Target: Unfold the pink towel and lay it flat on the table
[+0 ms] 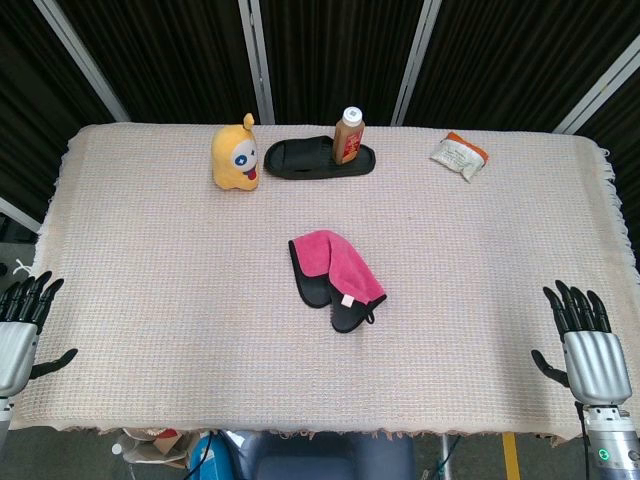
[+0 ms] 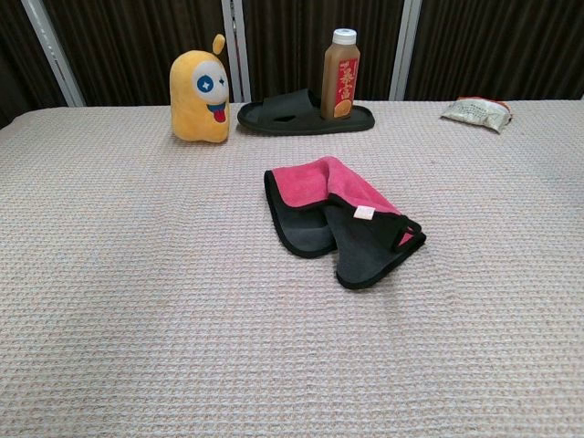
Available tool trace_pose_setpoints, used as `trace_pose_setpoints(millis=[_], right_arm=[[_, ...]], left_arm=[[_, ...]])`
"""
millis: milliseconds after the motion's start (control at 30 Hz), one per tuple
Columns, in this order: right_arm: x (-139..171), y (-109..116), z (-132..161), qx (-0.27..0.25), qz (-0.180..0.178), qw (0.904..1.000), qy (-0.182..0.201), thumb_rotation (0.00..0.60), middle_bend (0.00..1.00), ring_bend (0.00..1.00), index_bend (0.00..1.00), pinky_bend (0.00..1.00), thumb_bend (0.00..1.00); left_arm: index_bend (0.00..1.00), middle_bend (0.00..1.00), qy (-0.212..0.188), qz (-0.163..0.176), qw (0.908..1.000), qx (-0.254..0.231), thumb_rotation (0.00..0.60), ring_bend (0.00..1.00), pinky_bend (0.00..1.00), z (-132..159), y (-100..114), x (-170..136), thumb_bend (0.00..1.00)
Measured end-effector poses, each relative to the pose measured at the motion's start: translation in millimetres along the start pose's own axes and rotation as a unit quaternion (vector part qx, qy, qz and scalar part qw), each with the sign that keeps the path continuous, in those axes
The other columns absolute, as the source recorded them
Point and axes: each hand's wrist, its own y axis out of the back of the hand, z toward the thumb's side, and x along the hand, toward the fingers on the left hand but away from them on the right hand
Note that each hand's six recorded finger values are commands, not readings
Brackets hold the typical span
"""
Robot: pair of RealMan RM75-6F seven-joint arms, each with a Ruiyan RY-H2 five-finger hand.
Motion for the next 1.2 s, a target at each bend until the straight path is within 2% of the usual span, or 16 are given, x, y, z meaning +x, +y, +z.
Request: trace_pose_setpoints(millis=[367, 833, 1033, 1200], right_arm=[[0, -2, 0, -0.002, -0.003, 1.0, -0.003, 0.6, 0.0, 0.0, 0.0, 0.03, 0.22], [-3, -4, 5, -0.03, -0.011, 0.9994, 0.015, 0.6, 0.0, 0.0, 0.0, 0.03, 0.21], [-8, -7, 16, -0.077, -0.003, 0.9964, 0.036, 0.6, 0.0, 0.0, 0.11, 0.03, 0.21], [-24, -22, 44, -0.114, 0.024, 0.9899, 0.081, 0.6, 0.1, 0.03, 0.34, 0.08, 0.21]], left_arm=[[0.0, 0.0, 0.001, 0.003, 1.0, -0.004, 0.6, 0.0, 0.0, 0, 0, 1, 0.0], [0.0, 0.0, 0.001, 0.005, 1.0, -0.002, 0.6, 0.0, 0.0, -1, -2, 1, 0.0], [0.0, 0.0, 0.005, 0.008, 1.0, 0.003, 0.6, 0.0, 0.0, -3, 0, 1, 0.0], [0.0, 0.0, 0.005, 0.009, 0.9999, 0.006, 0.6, 0.0, 0.0, -3, 0, 1, 0.0]])
